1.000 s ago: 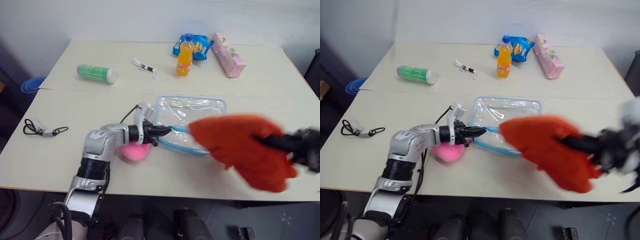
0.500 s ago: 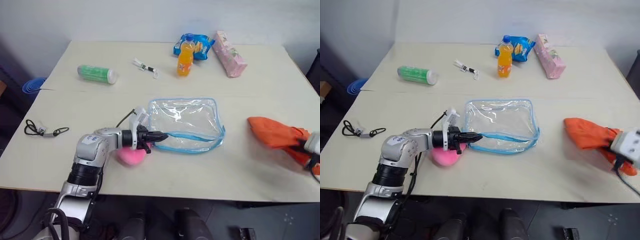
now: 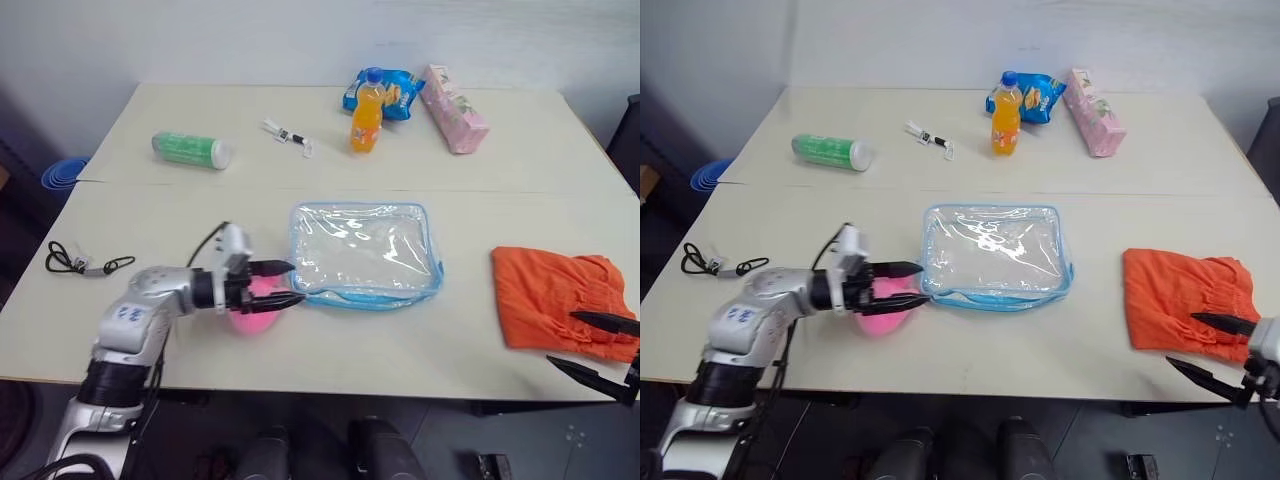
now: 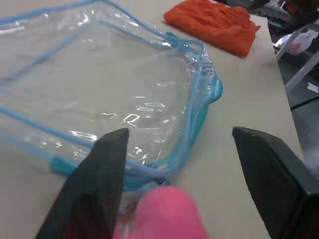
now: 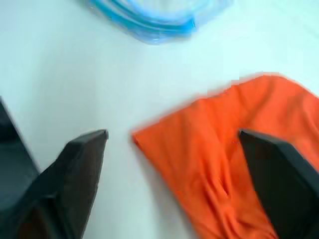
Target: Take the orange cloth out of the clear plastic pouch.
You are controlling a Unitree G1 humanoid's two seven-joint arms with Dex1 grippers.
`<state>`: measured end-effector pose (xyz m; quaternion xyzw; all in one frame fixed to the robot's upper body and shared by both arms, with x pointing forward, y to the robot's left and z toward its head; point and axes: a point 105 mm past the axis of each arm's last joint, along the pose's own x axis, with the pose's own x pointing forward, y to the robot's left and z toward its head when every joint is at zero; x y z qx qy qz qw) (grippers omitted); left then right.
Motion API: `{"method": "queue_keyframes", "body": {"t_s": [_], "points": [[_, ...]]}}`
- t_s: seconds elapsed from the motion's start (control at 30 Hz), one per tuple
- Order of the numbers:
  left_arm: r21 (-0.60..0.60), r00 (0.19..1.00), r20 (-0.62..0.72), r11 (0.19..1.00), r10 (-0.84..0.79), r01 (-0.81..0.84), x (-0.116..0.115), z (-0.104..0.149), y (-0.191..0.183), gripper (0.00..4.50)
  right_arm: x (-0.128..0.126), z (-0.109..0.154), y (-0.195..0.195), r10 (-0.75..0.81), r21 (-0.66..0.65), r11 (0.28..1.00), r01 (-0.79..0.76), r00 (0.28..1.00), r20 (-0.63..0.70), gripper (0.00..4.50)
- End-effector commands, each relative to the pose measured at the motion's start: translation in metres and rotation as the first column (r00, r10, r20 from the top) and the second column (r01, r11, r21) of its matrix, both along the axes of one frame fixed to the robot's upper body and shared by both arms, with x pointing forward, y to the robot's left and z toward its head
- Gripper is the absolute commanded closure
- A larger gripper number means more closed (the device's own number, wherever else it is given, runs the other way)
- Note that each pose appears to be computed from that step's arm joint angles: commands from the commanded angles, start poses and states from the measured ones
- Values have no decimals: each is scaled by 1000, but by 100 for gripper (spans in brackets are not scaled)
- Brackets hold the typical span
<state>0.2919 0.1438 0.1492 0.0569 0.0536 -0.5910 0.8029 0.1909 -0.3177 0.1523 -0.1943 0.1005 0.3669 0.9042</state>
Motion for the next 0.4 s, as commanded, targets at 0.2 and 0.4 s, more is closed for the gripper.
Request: {"method": "queue_keyframes", "body": {"t_s": [0.2, 0.4], "points": [[224, 977, 185, 963, 109, -150, -37, -17, 91, 9, -16, -15, 112, 294, 134, 947, -293, 956, 10, 0], [233, 949, 233, 935, 213, -268, -55, -26, 109, 9, 16, -34, 96, 179, 95, 975, -199, 966, 187, 0]]}}
